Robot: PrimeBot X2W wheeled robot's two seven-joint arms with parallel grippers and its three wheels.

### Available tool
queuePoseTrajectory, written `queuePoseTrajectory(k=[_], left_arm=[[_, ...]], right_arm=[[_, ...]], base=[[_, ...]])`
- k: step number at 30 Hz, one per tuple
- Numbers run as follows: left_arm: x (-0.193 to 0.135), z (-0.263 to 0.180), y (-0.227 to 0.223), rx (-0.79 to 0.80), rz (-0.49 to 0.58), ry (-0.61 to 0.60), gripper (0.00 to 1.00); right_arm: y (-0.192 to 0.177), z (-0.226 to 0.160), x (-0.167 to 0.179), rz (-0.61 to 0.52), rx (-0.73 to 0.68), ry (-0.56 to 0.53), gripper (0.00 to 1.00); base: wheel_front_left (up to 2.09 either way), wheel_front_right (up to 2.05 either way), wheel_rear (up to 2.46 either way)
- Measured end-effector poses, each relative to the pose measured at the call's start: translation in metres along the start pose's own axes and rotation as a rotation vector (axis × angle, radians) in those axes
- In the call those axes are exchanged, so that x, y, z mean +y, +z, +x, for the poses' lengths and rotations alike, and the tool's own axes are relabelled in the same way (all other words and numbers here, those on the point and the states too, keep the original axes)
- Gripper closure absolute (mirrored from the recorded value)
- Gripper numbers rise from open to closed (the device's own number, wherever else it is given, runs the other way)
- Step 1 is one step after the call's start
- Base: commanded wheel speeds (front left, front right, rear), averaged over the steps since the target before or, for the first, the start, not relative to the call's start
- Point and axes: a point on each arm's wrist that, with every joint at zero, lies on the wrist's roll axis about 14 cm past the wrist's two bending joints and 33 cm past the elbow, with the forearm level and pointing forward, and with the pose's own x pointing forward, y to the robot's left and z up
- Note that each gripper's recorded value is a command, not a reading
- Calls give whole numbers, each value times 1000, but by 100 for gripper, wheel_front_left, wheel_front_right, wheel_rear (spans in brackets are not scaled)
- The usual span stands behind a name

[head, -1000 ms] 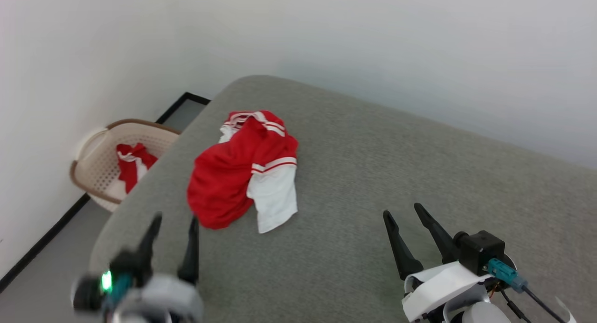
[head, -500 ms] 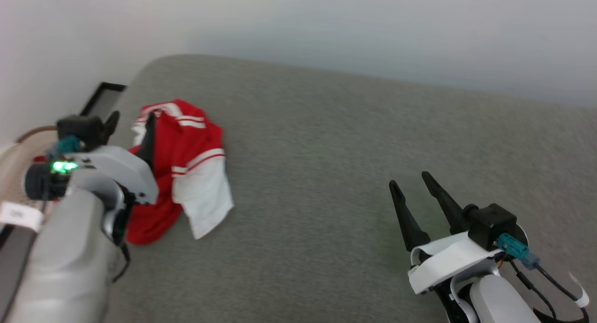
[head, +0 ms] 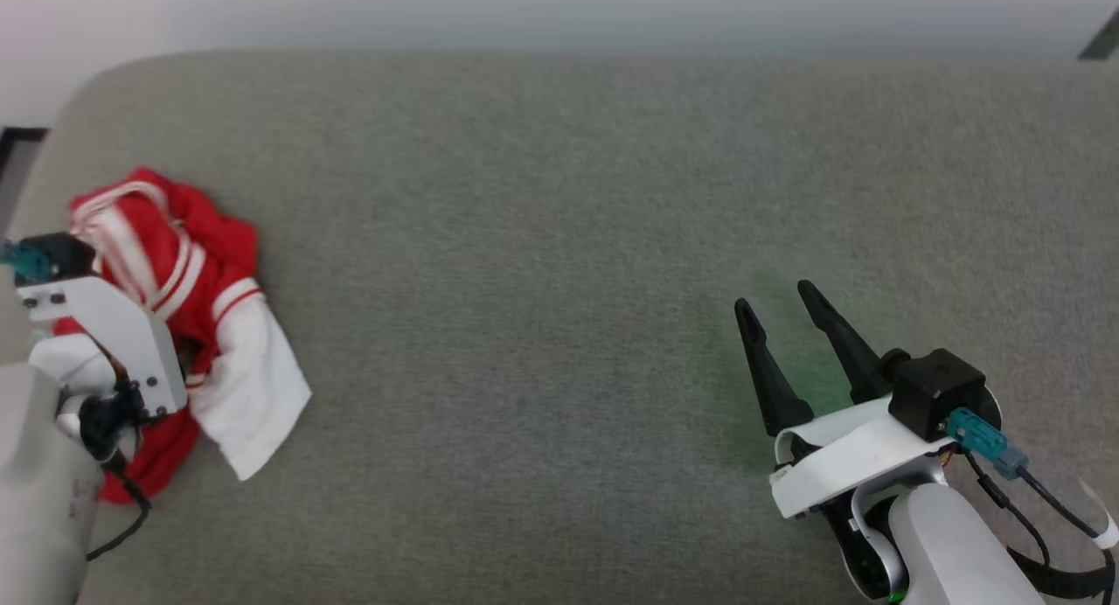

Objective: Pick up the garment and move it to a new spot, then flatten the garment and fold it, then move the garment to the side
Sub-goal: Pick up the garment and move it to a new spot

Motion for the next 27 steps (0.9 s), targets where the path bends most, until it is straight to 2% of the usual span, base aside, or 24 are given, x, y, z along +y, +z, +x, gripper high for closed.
queuePoseTrajectory(k=[6,7,8,10,14,19,23,27], left_arm=[[-11,22,-21,108,-48,-19,0],[-13,24,-22,111,-45,-24,5],[-14,26,-23,109,-46,-28,50],[-16,27,-24,105,-49,-34,100],[-23,23,-20,59,-47,-64,100],[-25,6,-4,-87,-72,-103,100],[-29,-17,30,-252,-63,-147,100],[-31,-45,63,-407,-105,-196,100]], right_arm=[[-11,-1,-16,-6,27,-27,0],[-14,-2,-17,-7,33,-29,0],[-15,-2,-18,-7,37,-31,0],[-16,-3,-19,-10,41,-31,0],[-11,-2,-14,-14,28,-21,0],[2,-3,-3,-15,0,1,0],[6,-9,5,-8,-6,5,0],[16,-14,12,-4,-29,11,0]], base=[[0,0,0],[0,0,0],[0,0,0],[0,0,0],[0,0,0],[0,0,0],[0,0,0],[0,0,0]])
